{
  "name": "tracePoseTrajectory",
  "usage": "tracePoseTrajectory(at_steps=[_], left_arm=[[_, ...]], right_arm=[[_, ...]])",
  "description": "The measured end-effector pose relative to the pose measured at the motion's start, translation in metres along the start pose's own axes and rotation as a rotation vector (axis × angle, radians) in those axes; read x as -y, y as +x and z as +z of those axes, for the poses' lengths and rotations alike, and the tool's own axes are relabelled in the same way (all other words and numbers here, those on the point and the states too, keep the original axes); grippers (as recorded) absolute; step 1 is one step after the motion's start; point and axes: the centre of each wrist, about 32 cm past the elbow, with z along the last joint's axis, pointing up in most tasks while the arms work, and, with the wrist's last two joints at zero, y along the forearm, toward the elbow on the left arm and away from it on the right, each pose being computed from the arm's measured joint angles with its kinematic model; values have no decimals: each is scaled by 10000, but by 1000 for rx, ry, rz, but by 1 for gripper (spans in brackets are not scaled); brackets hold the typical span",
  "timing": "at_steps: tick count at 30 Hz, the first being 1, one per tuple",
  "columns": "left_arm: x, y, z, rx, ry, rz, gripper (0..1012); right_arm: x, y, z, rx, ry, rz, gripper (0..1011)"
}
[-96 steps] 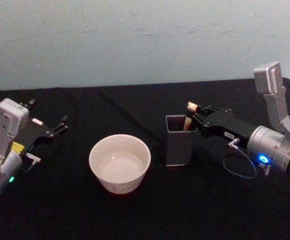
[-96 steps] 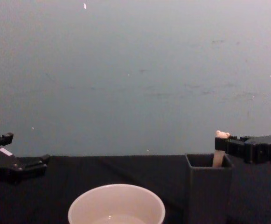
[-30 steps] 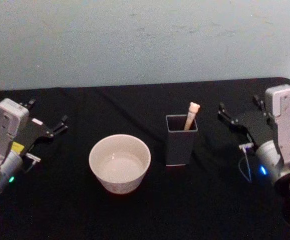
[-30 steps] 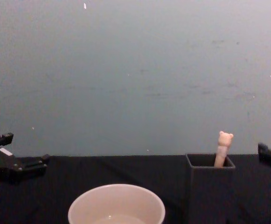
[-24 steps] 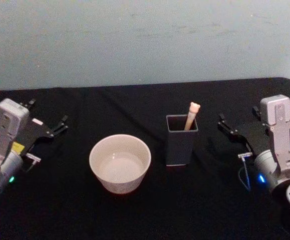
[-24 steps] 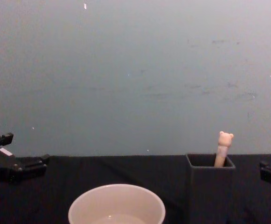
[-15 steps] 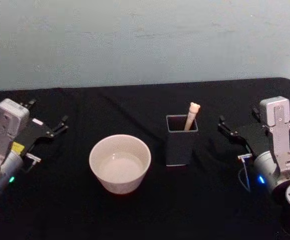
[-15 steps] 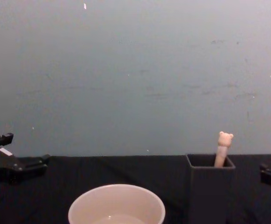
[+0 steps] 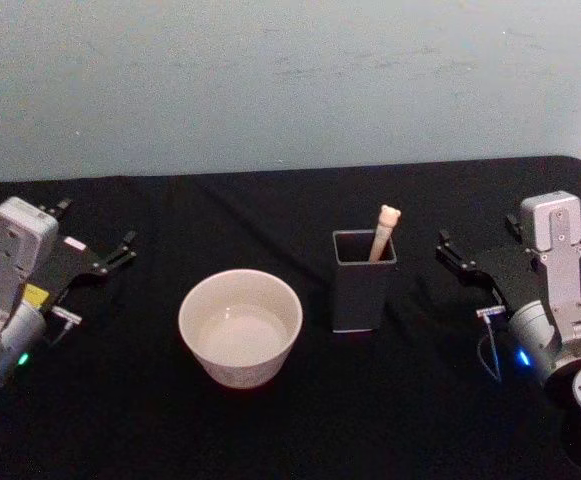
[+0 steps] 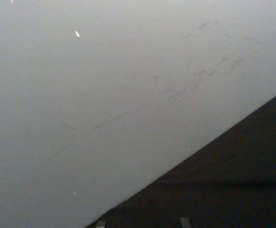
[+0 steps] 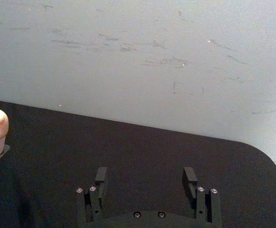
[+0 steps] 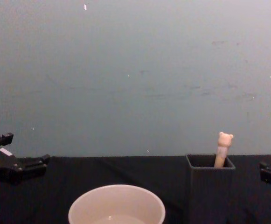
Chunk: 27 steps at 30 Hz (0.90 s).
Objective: Pick up the stirring spoon with one hand, stir inside the cup, then place it back in its original position.
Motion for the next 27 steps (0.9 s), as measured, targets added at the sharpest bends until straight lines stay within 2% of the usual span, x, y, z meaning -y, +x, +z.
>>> tracePoseTrajectory(at_steps=[27], left_arm=[[0,0,0,0,0,0,1001]], right_arm=[[0,3,5,0,3,0,1002]])
